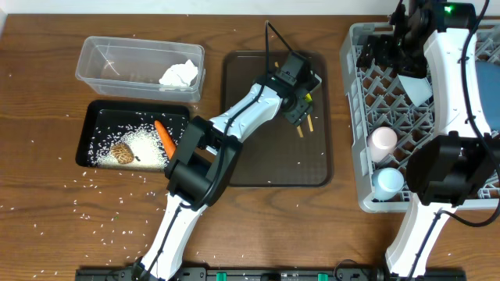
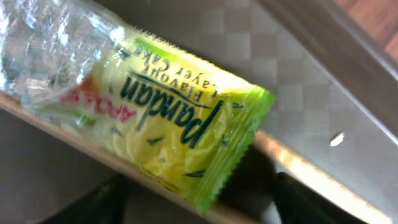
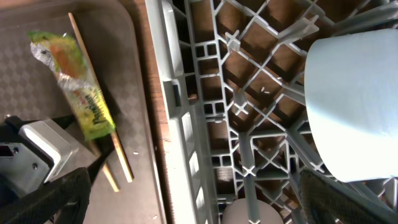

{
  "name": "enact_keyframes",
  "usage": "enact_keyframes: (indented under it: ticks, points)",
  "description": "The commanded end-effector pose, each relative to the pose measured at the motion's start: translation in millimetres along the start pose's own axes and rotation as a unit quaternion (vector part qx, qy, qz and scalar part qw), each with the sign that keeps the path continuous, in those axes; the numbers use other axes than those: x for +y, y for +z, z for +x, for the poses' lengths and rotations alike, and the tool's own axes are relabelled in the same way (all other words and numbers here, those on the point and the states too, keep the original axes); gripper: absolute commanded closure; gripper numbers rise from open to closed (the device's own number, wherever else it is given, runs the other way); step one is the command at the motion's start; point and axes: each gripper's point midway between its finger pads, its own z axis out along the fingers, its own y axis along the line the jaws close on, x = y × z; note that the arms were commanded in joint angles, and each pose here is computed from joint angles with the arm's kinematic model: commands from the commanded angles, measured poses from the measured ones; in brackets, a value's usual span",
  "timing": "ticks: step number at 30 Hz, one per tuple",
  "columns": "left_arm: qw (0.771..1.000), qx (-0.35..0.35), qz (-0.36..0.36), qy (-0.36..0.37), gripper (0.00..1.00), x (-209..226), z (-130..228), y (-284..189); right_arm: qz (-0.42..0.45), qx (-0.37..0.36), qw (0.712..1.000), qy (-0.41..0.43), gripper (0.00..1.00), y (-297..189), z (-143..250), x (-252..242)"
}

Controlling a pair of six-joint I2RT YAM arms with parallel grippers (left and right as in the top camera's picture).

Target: Sort waste into correct bins and load items into the dishwasher rack

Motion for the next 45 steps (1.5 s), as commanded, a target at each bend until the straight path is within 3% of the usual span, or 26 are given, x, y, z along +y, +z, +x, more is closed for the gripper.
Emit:
enact_keyframes:
  ticks: [1, 11, 23, 26, 29, 31, 34, 39, 45]
  points:
    - [1.0, 0.023, -0.003, 0.012, 0.38, 3, 16, 16, -0.001, -0.015, 1.0, -0.014, 0.01, -13, -3, 3]
    - [0.999, 0.027, -0.024, 0.012, 0.92, 10, 17, 15, -0.001, -0.015, 1.0, -0.018, 0.01, -13, -3, 3]
    - [1.0, 0.005, -0.028, 0.013, 0.93, 9, -4, -34, -0.001, -0.015, 1.0, -0.018, 0.01, -12, -3, 3]
    - [0.999, -0.009, -0.03, 0.014, 0.85, 9, -13, -48, -0.001, -0.015, 1.0, -0.018, 0.01, -12, -3, 4]
    - [0.999, -0.022, -0.032, 0.014, 0.39, 8, -20, -59, -0.003, -0.014, 1.0, -0.019, 0.01, -12, -3, 5]
    - [0.999, -0.029, -0.033, 0.015, 0.22, 7, -24, -65, -0.003, -0.014, 1.0, -0.02, 0.01, -12, -3, 5]
    - [0.999, -0.038, -0.02, 0.019, 0.16, 0, -29, -67, -0.003, -0.014, 1.0, -0.021, 0.01, -12, -3, 6]
    - [0.996, -0.067, 0.045, 0.028, 0.16, -27, -41, -60, -0.003, -0.014, 1.0, -0.021, 0.01, -12, -2, 7]
    - [0.993, -0.09, 0.058, 0.046, 0.16, -45, -51, -37, -0.003, -0.009, 1.0, -0.021, 0.01, -12, 0, 7]
